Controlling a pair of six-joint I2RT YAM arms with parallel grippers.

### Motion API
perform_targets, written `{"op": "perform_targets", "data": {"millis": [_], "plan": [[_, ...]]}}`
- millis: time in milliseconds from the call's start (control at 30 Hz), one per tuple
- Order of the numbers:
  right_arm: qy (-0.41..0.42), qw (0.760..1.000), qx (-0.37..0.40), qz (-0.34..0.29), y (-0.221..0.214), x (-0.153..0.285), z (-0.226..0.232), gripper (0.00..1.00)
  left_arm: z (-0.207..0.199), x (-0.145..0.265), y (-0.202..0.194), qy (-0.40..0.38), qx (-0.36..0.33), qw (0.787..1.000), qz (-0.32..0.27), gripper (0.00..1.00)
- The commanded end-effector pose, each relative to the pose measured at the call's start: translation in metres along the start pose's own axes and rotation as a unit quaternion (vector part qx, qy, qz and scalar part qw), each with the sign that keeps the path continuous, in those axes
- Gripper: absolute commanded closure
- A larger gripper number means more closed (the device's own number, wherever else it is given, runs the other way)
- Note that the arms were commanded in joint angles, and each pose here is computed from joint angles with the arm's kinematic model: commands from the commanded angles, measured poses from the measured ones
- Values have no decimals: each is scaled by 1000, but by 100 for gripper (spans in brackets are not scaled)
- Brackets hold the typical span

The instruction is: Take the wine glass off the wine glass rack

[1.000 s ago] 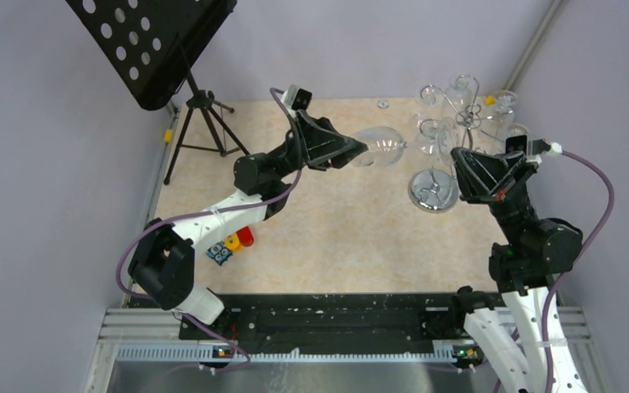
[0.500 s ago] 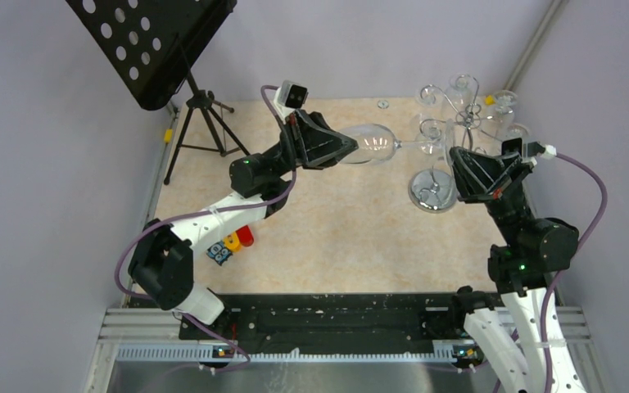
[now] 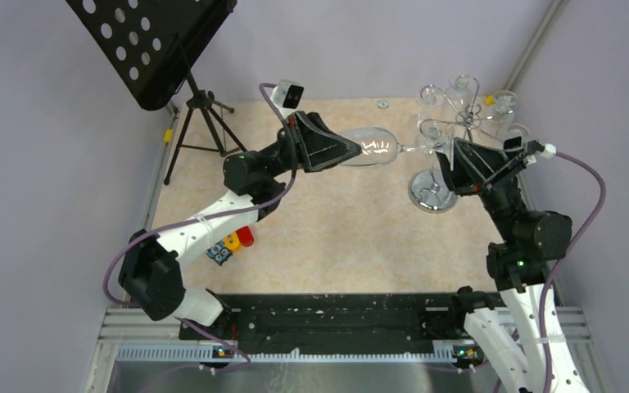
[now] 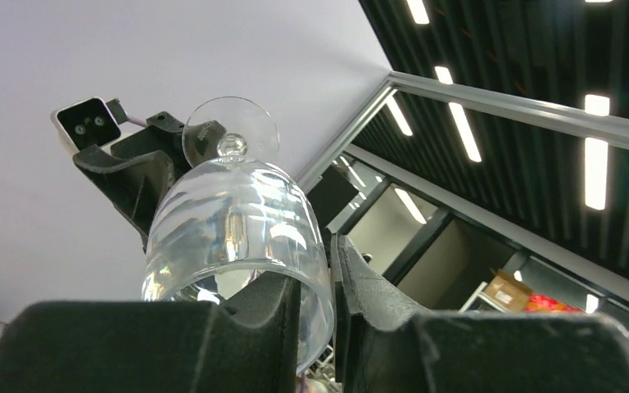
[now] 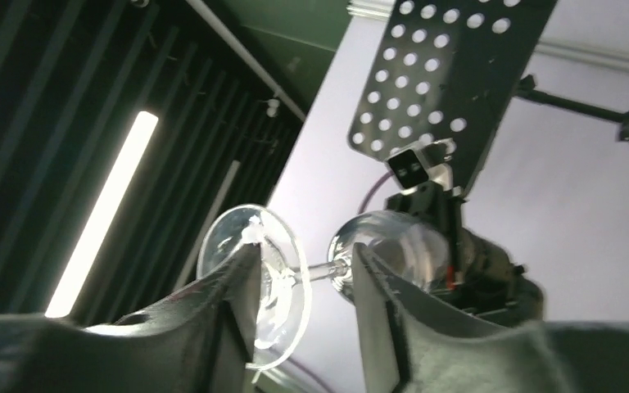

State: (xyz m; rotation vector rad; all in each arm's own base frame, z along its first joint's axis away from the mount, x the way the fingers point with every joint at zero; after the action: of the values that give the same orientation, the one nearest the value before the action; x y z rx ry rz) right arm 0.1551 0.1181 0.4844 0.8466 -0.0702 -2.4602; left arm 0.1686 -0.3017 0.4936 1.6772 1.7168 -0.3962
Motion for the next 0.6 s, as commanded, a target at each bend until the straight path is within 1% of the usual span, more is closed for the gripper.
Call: {"op": "perform_targets", "data": {"millis": [0,100,200,300,400,500,567], "plan": [[-17,999,34,2,3,-7,-11,49,-15,-5,-11,17,-67,997,15,100],[-25,999,35,5,3,-9,-20,43,-12,-5,-8,42,-93,995,3,100],[-38,999,37,9,3,-9,-31,36,-6,-3,3,88,-135,987,-18,100],[-70,996,52,4,4,-8,-43,33,5,2,17,157,-187,969,-46,100],[-114,990,77,-12,9,-5,-54,30,13,11,33,234,-249,937,-79,100],[-161,980,114,-31,15,0,-64,29,17,26,53,309,-303,894,-121,100],[-200,970,133,-39,20,4,-72,29,24,41,64,365,-328,860,-139,100]]}}
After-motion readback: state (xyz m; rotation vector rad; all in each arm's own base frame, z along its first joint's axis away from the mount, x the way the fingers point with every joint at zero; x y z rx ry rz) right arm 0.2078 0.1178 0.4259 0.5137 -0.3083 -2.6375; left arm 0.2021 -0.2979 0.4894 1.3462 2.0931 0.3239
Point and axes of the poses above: each gripper's point midway between its finger pads, its own x axis back along the fingers, its own z axis along the line the jaws close on, y = z × x, the point moved 3 cm from there along x, back along the fingers, and after that the axes turned 15 degrees about x, right-handed, at the moved point
